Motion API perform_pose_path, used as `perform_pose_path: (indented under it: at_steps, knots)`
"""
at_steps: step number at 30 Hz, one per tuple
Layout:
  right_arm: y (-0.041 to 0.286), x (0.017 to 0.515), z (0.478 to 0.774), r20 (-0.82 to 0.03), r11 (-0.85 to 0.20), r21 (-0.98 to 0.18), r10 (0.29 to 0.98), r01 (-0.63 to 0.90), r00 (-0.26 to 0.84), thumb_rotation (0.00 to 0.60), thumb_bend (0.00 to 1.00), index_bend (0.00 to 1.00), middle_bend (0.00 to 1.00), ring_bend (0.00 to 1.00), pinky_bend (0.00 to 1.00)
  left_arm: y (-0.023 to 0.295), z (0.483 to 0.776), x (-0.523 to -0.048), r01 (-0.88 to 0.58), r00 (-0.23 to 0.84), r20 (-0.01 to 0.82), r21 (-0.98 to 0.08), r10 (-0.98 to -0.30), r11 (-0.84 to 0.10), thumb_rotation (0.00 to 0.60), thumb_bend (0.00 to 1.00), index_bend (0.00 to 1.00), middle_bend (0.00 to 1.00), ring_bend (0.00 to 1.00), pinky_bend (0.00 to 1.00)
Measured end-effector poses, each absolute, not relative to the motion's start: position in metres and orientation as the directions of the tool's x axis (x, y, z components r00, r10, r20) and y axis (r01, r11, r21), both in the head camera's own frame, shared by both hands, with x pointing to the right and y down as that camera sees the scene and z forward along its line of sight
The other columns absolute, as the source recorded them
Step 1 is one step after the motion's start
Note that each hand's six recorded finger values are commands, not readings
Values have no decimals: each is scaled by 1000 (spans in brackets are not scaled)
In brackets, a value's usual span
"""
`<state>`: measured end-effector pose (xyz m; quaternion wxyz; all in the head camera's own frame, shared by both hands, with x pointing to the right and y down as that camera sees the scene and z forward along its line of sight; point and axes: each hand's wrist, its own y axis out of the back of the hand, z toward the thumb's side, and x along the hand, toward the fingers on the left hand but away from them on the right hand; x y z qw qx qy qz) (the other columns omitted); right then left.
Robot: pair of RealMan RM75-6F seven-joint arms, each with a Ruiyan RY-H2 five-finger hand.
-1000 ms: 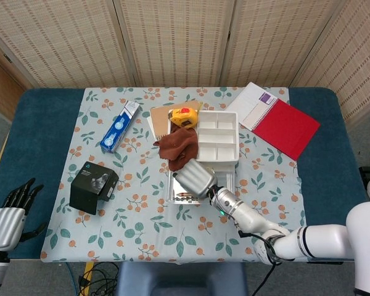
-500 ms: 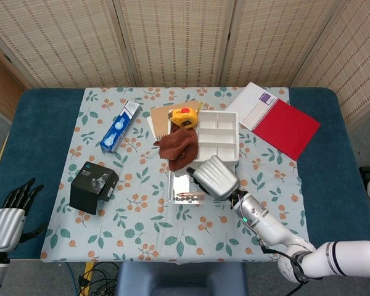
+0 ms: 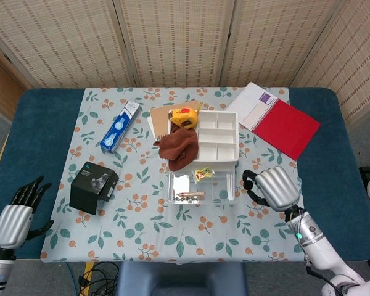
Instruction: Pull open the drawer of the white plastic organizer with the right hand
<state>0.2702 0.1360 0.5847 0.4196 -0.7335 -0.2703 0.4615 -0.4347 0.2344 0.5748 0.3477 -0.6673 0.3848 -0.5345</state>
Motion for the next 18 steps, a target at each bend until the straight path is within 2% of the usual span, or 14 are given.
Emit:
perform_pose_path:
  at_steps: [6, 13, 16, 18]
  knots:
    - [151, 294, 621, -522, -557, -830, 755, -32, 396, 600, 456, 554, 983, 981, 1000, 233, 574, -432, -138, 137, 443, -877, -886, -460, 600, 205, 106, 23, 75, 108]
    - [174, 283, 660, -581, -615, -785, 691, -71, 431, 600, 456, 547, 968, 976, 1000, 234, 572, -434, -136, 126, 447, -877, -886, -462, 600, 205, 106, 23, 75, 108]
    - [183, 274, 668, -598, -639, -765, 660, -80, 455, 600, 456, 476, 952, 974, 1000, 234, 572, -435, -136, 125, 447, -877, -886, -462, 600, 206, 106, 23, 75, 108]
    - [188, 269, 672, -606, -648, -756, 642, -89, 470, 600, 455, 380, 943, 973, 1000, 234, 572, -434, -136, 127, 447, -876, -885, -462, 600, 205, 106, 23, 75, 108]
